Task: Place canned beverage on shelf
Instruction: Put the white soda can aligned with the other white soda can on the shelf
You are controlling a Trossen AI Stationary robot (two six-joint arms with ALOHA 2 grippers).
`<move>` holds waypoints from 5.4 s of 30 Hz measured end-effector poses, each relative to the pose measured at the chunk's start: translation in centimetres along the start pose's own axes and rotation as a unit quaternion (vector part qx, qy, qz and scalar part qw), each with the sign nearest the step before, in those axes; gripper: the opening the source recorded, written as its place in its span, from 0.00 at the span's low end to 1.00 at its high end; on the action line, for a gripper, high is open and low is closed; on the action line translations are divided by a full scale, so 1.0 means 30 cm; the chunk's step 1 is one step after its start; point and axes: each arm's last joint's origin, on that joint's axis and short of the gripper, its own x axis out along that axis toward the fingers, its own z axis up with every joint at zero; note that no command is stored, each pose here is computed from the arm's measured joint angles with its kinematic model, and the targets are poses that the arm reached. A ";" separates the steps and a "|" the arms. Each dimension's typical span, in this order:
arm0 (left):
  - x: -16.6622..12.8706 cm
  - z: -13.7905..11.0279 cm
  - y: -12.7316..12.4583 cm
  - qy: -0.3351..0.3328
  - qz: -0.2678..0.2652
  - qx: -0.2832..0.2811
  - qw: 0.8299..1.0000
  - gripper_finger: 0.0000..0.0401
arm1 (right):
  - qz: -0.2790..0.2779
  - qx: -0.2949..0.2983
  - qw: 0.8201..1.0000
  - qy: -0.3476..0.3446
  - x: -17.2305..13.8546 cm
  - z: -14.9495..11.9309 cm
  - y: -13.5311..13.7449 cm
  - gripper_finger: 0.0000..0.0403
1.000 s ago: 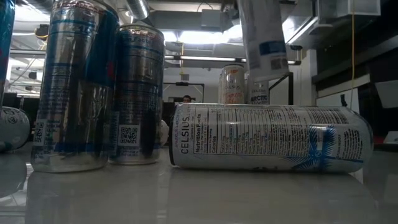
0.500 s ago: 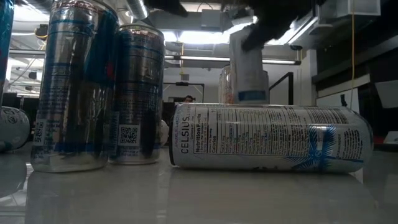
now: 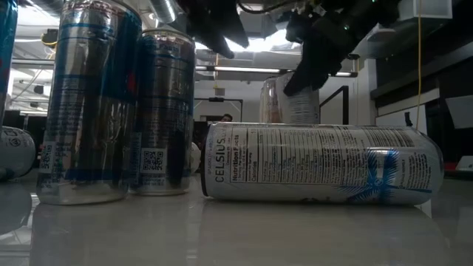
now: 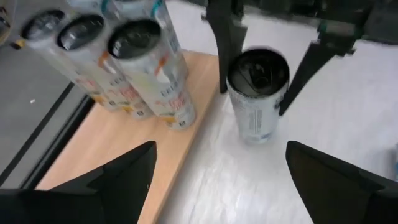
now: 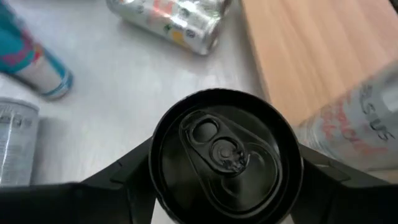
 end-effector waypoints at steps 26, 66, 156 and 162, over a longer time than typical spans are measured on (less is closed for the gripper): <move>0.106 -0.031 -0.044 0.023 0.001 0.008 1.000 0.87 | -0.004 0.034 0.999 -0.029 0.042 -0.058 -0.004 0.65; 0.215 -0.073 -0.113 0.040 -0.029 -0.012 0.999 0.87 | 0.029 0.007 0.999 -0.025 -0.083 -0.063 -0.005 0.97; 0.304 -0.088 -0.073 0.028 0.081 0.013 0.996 0.87 | 0.150 -0.072 0.986 0.003 -0.104 -0.085 0.015 0.97; 0.314 -0.083 -0.051 0.027 0.087 0.003 0.996 0.87 | 0.176 -0.086 0.981 -0.003 -0.106 -0.083 0.021 0.97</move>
